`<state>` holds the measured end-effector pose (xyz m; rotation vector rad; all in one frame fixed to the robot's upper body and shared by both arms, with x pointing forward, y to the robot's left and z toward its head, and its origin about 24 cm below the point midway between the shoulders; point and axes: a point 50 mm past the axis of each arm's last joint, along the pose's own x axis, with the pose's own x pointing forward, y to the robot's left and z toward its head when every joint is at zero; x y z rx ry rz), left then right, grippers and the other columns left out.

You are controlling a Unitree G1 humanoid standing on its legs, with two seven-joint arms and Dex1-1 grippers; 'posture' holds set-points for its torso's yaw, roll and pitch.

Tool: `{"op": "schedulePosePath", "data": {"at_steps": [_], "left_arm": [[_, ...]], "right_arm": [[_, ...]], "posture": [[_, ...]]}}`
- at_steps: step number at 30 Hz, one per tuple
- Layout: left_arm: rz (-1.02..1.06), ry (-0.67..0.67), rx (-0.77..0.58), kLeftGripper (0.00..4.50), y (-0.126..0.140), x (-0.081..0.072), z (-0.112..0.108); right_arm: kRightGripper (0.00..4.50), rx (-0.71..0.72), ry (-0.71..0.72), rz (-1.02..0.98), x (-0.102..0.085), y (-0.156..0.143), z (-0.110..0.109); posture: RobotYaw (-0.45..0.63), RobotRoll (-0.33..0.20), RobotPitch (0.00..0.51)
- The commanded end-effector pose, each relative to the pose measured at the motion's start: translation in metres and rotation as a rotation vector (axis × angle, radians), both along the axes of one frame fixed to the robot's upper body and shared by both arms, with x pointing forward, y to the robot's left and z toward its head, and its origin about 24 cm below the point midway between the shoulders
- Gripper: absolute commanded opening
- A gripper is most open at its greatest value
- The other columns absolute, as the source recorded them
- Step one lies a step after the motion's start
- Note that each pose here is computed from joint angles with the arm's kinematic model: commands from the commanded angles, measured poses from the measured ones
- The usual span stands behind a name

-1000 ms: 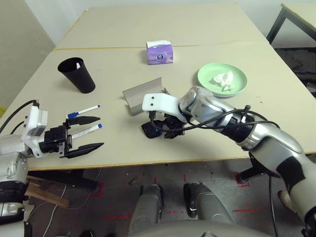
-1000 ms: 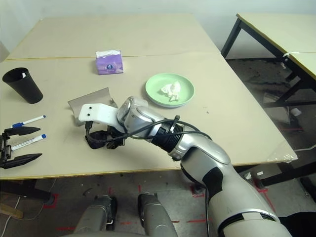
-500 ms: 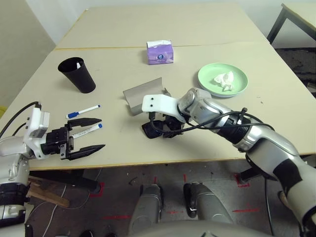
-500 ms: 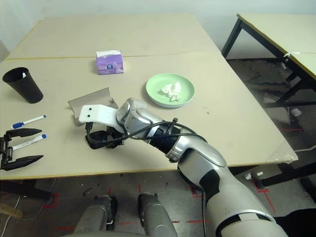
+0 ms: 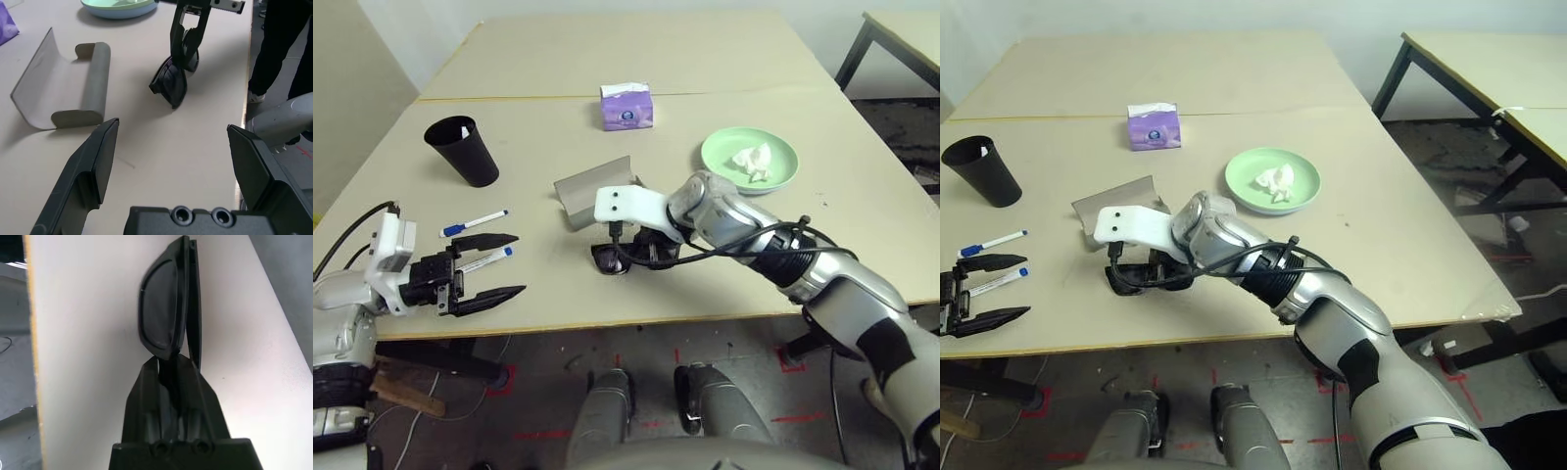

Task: Organize and tidy the items on the table.

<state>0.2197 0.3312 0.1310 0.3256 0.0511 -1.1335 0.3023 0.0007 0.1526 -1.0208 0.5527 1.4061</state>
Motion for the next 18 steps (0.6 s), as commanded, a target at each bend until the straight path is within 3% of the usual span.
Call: {"op": "schedulePosePath", "data": {"at_steps": [1,7,18], "left_arm": [[0.000,0.017,0.004,4.50,-0.001,-0.002,-0.004],[0.002,0.021,0.002,4.50,-0.002,-0.003,-0.005],[0.012,0.029,-0.001,4.50,-0.001,-0.001,-0.006]], "right_arm": [[0.21,-0.046,0.025,-0.033,0.000,-0.005,-0.016],[0.19,-0.041,0.030,-0.035,0.001,-0.006,-0.014],[0.15,0.017,-0.027,-0.063,0.022,-0.009,0.022]], "posture": [[0.08,0.000,0.150],[0.07,0.000,0.152],[0.07,0.000,0.153]]}}
